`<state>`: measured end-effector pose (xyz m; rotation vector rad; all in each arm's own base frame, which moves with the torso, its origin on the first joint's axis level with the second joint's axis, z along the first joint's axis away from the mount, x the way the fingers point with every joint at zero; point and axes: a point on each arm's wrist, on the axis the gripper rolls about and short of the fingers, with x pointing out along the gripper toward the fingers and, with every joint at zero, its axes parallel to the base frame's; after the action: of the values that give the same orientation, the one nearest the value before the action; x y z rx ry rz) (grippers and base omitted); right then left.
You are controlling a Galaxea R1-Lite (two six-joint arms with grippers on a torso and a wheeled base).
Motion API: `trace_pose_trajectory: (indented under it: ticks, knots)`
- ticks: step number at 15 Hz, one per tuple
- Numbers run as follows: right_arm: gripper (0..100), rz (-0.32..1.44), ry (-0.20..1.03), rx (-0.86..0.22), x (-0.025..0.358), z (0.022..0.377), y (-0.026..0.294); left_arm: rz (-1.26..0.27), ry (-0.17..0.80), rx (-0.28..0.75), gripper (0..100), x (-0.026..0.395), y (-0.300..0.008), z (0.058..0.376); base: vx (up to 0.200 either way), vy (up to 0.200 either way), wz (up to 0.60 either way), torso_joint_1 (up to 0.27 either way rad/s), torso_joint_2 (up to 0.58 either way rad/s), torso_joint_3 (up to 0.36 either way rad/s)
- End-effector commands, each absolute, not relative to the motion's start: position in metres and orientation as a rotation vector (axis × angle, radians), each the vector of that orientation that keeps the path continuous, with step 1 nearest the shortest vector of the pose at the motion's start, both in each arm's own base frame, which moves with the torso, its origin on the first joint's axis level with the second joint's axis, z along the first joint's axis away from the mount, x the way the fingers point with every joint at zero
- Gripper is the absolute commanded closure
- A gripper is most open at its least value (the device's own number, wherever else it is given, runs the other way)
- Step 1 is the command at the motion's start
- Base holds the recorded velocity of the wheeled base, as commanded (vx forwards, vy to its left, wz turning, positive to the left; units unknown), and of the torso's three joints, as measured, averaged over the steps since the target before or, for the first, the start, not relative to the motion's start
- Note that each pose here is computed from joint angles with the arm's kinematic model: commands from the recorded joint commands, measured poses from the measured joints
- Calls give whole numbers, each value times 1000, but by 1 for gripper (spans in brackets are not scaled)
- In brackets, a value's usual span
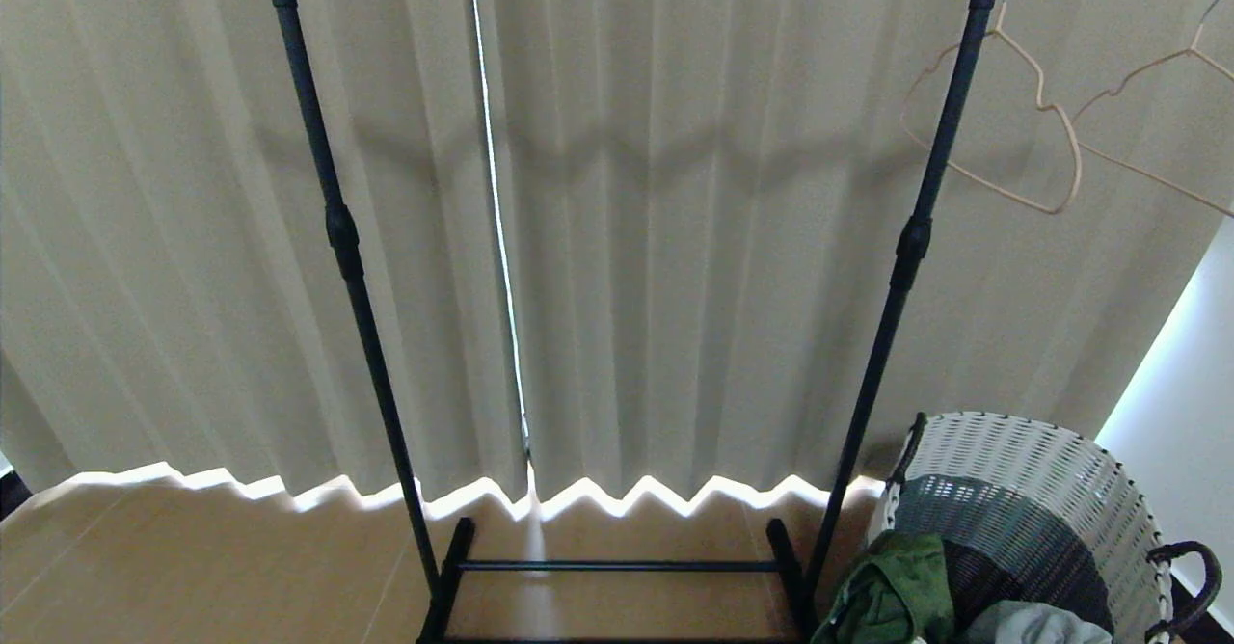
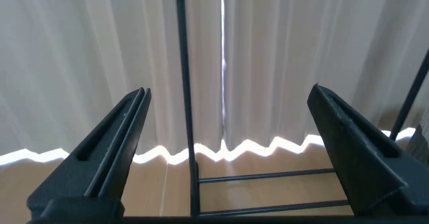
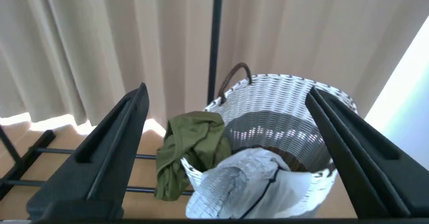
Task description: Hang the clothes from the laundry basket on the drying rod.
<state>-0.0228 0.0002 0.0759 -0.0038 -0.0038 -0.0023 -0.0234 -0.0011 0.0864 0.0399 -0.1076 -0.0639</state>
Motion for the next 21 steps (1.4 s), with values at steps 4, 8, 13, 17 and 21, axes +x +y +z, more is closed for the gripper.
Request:
trace_pose_trajectory:
  ticks: [4,8,13,17,21]
  knots:
    - [0,-2,-5,-3,-23,76,0,-64,-109,39,0,-23,-1,86,0,0,0,0,0,0]
    - [0,-2,-5,-3,-23,76,0,-64,-109,39,0,-23,-1,86,0,0,0,0,0,0]
    - [0,-3,-5,-2,-23,76,0,-64,-109,43,0,-23,-1,86,0,-120,0,0,2,0]
    - [0,-5,-5,-2,-23,76,0,-64,-109,43,0,-23,-1,86,0,0,0,0,0,0]
    - [0,-3,-5,-3,-23,76,0,-64,-109,43,0,-23,-1,86,0,0,0,0,0,0]
